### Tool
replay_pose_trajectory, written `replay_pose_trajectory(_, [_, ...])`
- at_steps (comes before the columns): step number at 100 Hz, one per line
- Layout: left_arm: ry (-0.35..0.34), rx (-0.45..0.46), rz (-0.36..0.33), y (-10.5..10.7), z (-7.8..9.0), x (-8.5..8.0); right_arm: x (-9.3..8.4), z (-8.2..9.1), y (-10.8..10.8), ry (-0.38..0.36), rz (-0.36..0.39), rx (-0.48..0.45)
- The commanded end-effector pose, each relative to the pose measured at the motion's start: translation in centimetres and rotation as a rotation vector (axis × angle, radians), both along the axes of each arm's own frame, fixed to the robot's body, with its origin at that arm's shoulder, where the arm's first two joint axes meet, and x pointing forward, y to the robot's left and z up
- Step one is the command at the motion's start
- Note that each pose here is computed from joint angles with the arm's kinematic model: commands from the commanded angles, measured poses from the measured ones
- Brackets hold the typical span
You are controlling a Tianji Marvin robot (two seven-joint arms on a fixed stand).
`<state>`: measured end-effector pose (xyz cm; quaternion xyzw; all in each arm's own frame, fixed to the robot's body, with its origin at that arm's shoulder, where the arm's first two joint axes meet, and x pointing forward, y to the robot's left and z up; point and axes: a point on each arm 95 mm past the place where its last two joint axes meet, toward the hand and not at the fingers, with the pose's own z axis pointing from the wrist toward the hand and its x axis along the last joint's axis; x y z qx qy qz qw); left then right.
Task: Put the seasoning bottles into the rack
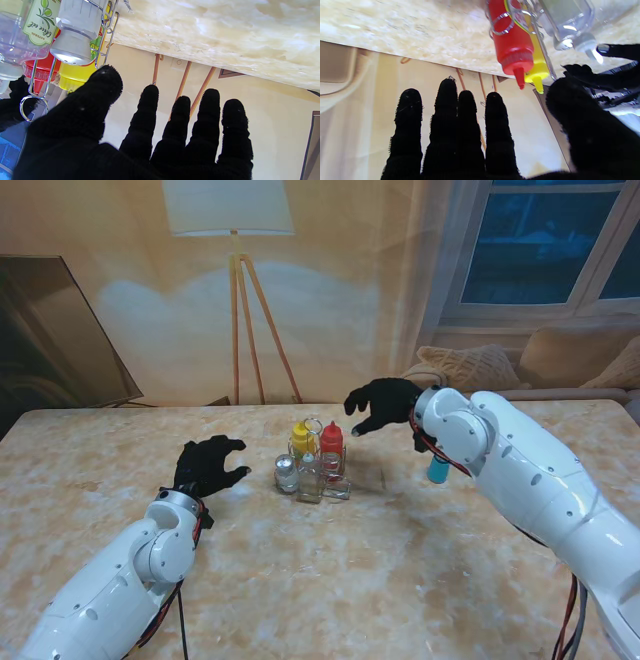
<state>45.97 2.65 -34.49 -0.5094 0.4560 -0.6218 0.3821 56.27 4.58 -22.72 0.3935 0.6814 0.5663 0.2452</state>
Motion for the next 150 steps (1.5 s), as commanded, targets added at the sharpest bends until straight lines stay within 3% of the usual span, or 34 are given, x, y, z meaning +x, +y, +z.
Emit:
replay_pose_trajectory(1, [0.010,0.003,-0.004,-0.2,-0.1,0.0,-0.7,-1.6,-2.0,0.033,-0.031,-0.043])
replay_pose_trajectory(40, [0.018,0.006,-0.007,-0.5,-0.2,0.0,-3.2,-3.2,-6.6,-0.004,-0.105,-0.159])
replay_pose_trajectory(72, [0.008,0.010,-0.008,-0.6,-0.2,0.0,-4.7,-4.5,-9.3,0.028,-0.165,-0.283])
replay_pose_trajectory(108, [0.004,0.010,-0.010,-0.7,-0.2,0.0,-4.5,-6.0,-11.2,0.000,-0.242,-0.284])
replay_pose_trajectory(150, [0.007,0.012,-0.010,-0.7,-0.3,0.0,-3.6,-7.5,-12.5,0.018,-0.299,-0.301])
